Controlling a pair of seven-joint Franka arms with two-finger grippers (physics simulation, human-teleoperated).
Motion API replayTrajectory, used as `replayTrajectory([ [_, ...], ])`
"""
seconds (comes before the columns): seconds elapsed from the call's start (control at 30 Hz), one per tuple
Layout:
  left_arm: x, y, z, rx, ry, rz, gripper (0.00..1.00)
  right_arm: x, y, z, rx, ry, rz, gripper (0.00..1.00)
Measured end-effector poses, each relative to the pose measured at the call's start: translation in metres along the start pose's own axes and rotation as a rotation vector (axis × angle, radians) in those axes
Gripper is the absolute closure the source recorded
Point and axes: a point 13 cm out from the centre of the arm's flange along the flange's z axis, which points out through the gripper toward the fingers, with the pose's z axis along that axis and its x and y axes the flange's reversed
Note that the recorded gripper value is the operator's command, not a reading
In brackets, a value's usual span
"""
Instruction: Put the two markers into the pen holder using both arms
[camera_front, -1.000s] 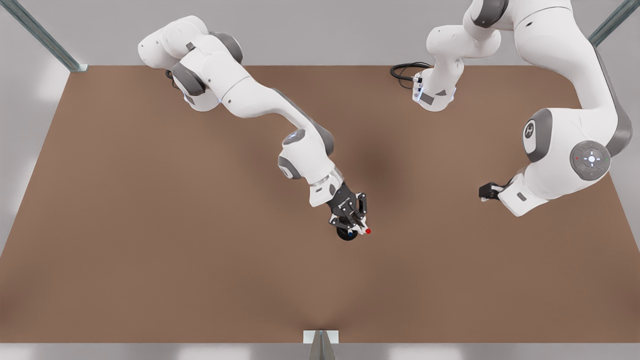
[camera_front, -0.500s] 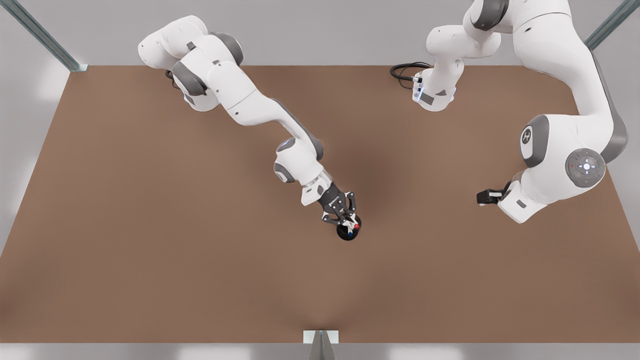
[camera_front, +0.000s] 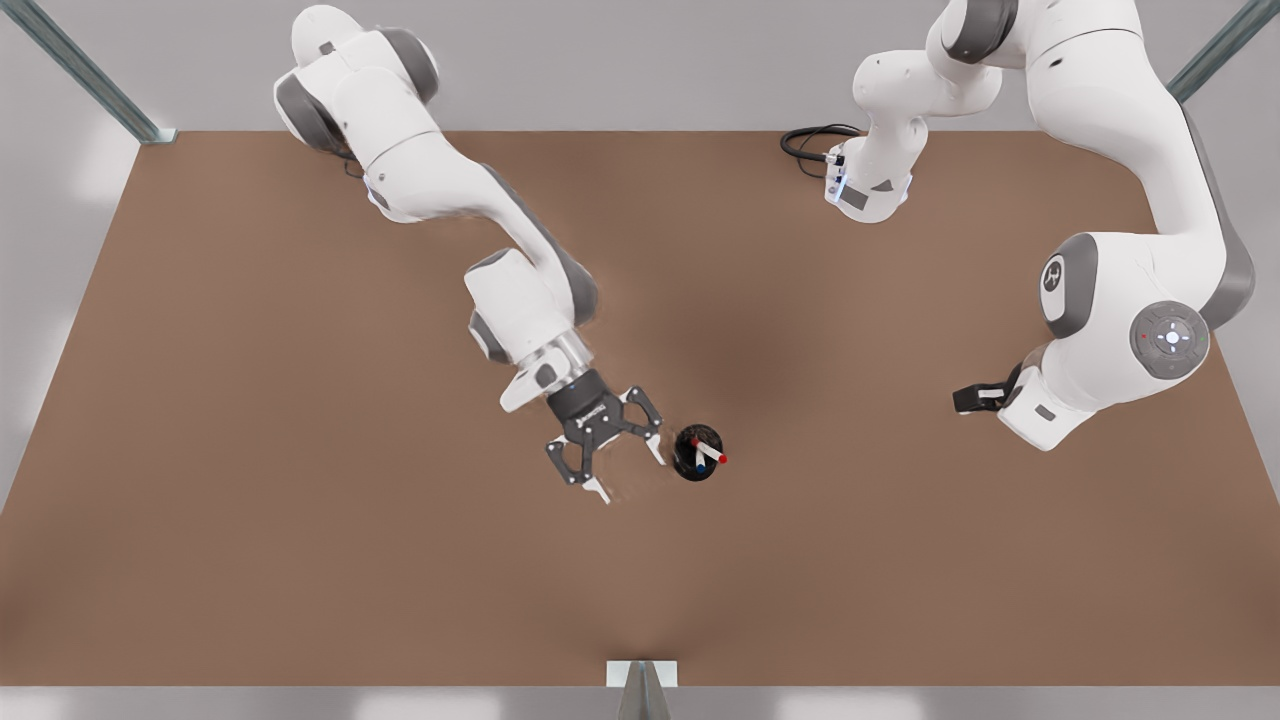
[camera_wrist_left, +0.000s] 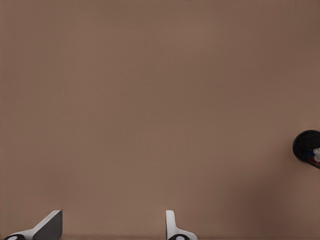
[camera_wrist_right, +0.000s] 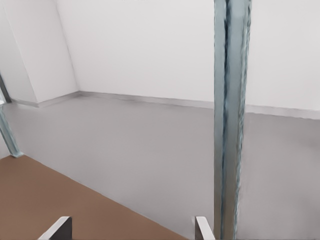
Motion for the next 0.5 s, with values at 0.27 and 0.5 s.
replayTrajectory([
  [0.27,0.002,-0.007,0.001,0.000,0.006,0.005,0.00,0.006,-0.359,-0.239,0.472,0.553,0.385,0.00],
  [0.5,0.003,-0.011,0.006,0.000,0.019,0.018,0.00,0.068,-0.335,-0.229,0.412,0.946,0.366,0.00],
])
